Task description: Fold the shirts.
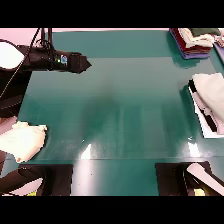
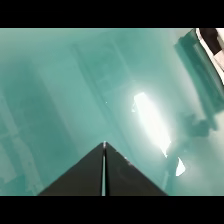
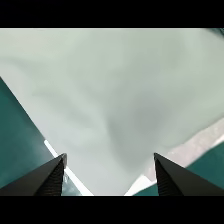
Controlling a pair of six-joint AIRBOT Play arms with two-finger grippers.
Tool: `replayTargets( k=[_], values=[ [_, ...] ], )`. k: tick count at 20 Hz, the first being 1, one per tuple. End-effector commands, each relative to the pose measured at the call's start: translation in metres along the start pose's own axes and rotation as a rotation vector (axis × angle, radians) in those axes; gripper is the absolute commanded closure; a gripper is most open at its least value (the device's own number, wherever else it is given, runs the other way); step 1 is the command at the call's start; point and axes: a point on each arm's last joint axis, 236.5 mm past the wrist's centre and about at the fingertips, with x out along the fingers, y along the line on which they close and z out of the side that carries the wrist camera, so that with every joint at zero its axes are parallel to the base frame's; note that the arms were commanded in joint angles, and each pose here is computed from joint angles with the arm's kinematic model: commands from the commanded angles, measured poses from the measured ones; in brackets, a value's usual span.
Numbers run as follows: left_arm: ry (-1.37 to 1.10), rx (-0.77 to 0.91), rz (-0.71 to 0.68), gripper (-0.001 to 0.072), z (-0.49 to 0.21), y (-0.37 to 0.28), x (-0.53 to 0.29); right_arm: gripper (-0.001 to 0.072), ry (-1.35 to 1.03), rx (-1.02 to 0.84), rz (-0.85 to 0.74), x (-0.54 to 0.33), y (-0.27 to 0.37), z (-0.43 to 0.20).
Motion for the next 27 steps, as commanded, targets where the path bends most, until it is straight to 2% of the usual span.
replayTargets(
  k=[1, 4, 6, 8, 10, 13, 14, 16, 18, 19, 22, 27],
  values=[
    [0.005, 0.005, 0.0, 0.0682, -0.001, 0.0, 0.0, 0.0084, -0.007, 0.069, -0.04, -0.004, -0.023, -0.019],
    [0.005, 0.004, -0.001, 0.0682, -0.001, 0.0, 0.0, 0.0084, -0.117, 0.044, -0.014, -0.026, -0.006, 0.005],
    [0.005, 0.003, -0.002, 0.0682, -0.001, 0.0, 0.0, 0.0085, -0.181, 0.015, 0.139, -0.04, 0.044, 0.027],
    [-0.003, 0.004, -0.001, 0.0682, 0.001, 0.0, 0.0, 0.0086, -0.186, -0.045, 0.365, -0.054, 0.12, 0.032],
    [-0.002, 0.006, 0.004, 0.0682, 0.001, 0.001, 0.0, 0.0087, -0.136, -0.166, 0.525, -0.064, 0.192, 0.014],
    [-0.002, 0.005, 0.003, 0.0682, 0.001, 0.001, 0.0, 0.0091, -0.051, -0.393, 0.638, -0.07, 0.271, -0.039],
    [-0.013, 0.005, 0.003, 0.0682, 0.003, 0.001, 0.0, 0.0123, -0.031, -0.464, 0.655, -0.071, 0.289, -0.056],
    [-0.033, 0.005, 0.004, 0.0682, 0.008, 0.001, 0.0, 0.0309, -0.01, -0.602, 0.674, -0.074, 0.317, -0.089],
    [-0.044, 0.005, 0.004, 0.0682, 0.01, 0.001, 0.0, 0.0603, -0.007, -0.717, 0.687, -0.078, 0.338, -0.115],
    [-0.045, 0.005, 0.004, 0.0682, 0.011, 0.001, 0.0, 0.0697, -0.005, -0.768, 0.693, -0.08, 0.346, -0.127],
    [-0.045, 0.005, 0.004, 0.0682, 0.011, 0.001, 0.0, 0.0697, 0.001, -0.863, 0.701, -0.085, 0.358, -0.151],
    [-0.045, 0.005, 0.004, 0.0682, 0.011, 0.001, 0.0, 0.0697, 0.004, -0.865, 0.707, -0.086, 0.359, -0.153]
  ],
)
